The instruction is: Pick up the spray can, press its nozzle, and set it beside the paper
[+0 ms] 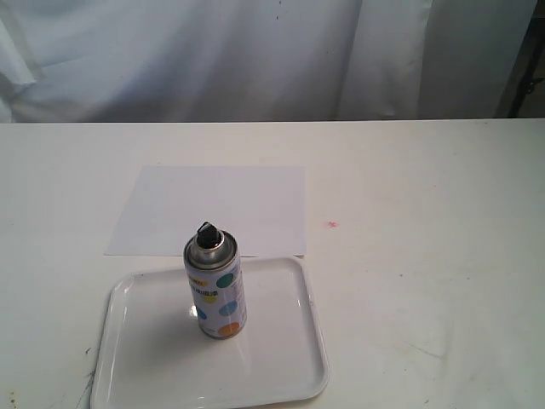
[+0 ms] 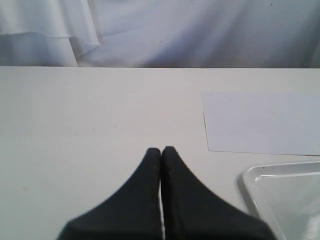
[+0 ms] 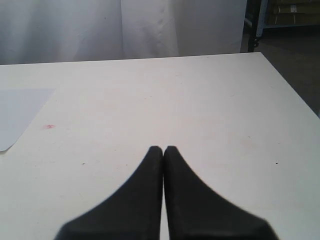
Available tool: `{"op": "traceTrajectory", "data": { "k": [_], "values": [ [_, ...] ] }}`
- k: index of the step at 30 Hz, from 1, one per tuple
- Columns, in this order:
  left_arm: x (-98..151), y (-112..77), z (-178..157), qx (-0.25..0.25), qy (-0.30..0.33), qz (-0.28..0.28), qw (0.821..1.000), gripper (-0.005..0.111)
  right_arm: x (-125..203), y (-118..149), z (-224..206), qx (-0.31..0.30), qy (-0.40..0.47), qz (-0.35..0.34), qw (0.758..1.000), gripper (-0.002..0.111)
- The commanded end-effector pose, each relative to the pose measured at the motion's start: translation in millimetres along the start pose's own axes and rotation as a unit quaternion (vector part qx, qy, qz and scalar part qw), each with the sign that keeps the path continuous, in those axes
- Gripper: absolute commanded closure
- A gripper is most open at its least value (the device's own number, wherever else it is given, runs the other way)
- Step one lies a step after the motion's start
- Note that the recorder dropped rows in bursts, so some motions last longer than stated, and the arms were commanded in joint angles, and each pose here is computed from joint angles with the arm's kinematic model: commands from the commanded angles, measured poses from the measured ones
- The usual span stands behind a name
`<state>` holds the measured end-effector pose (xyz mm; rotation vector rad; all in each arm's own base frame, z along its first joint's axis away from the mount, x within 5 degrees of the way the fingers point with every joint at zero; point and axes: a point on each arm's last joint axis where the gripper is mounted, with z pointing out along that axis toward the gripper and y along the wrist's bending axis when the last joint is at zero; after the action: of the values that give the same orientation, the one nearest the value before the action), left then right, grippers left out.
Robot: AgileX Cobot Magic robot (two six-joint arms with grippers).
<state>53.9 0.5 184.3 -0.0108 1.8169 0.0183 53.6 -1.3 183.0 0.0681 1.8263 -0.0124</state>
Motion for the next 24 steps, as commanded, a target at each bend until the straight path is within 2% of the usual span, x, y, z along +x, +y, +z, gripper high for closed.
{"op": "traceTrajectory", "data": {
  "k": [1,24],
  "values": [
    [3.4,-0.4,0.1,0.003,0.012,0.001,1.0,0.107,0.9,-0.4,0.1,0.002,0.0,-0.004,1.0,0.108],
    [3.2,-0.9,0.1,0.006,0.011,-0.006,1.0,0.107,0.9,-0.4,0.1,0.002,0.0,-0.004,1.0,0.108]
  ]
}}
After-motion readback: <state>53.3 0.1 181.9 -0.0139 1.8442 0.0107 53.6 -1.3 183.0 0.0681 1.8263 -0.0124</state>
